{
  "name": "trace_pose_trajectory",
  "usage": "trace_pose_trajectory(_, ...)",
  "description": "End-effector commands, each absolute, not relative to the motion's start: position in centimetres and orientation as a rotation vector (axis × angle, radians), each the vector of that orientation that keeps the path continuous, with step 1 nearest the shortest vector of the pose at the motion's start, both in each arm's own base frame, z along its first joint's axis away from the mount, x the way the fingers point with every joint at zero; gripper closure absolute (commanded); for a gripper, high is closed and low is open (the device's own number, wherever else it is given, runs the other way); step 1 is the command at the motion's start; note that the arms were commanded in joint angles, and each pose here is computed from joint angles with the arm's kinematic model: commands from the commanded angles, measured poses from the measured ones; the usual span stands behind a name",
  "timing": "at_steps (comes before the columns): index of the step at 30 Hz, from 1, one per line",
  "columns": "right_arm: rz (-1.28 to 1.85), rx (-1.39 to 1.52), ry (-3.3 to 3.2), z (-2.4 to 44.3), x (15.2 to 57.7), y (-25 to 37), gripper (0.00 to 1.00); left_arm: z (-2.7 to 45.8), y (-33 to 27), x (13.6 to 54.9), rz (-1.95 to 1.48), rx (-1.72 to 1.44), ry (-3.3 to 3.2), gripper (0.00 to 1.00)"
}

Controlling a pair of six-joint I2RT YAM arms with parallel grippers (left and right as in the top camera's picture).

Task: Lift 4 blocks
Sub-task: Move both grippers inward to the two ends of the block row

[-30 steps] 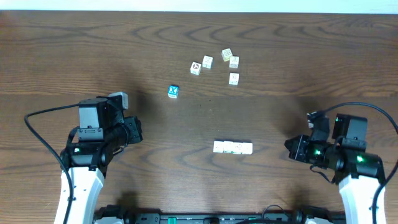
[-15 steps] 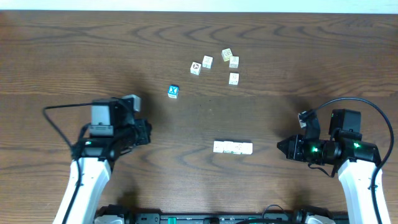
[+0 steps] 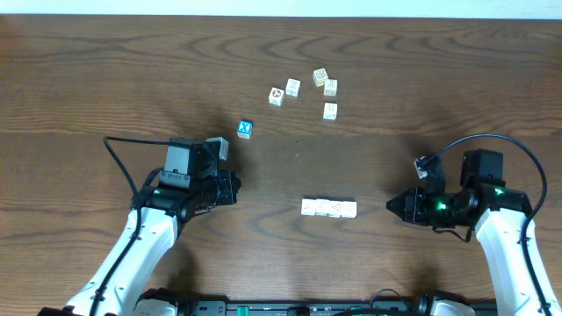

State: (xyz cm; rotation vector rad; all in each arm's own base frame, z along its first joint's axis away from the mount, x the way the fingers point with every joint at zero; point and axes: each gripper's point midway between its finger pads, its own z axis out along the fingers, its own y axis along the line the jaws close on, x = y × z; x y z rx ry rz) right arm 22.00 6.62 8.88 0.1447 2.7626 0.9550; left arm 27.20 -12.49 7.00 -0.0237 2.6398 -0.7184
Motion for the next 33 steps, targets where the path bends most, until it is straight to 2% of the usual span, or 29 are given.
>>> trace_pose_trajectory(1, 0.992, 0.124, 2.74, 9.1, 22.1, 6.8, 0.99, 7.0, -12.7, 27.3, -0.74, -0.065, 2.642, 0.92)
trace_pose_trajectory(14, 0.982, 0.155, 2.774, 8.0, 22.3, 6.4, 0.99, 6.2, -15.3, 27.1, -0.78, 0.019, 2.654, 0.92)
trace_pose_trajectory(23, 0.915, 0.194, 2.796, 7.2, 22.6, 5.3, 0.99, 3.4, -17.2, 27.2, -0.825, -0.023, 2.723, 0.93)
trace_pose_trajectory(33, 0.802, 0.275, 2.86, 5.1, 22.5, 4.0, 0.99, 2.4, -20.0, 25.6, -0.885, 0.096, 2.76, 0.93)
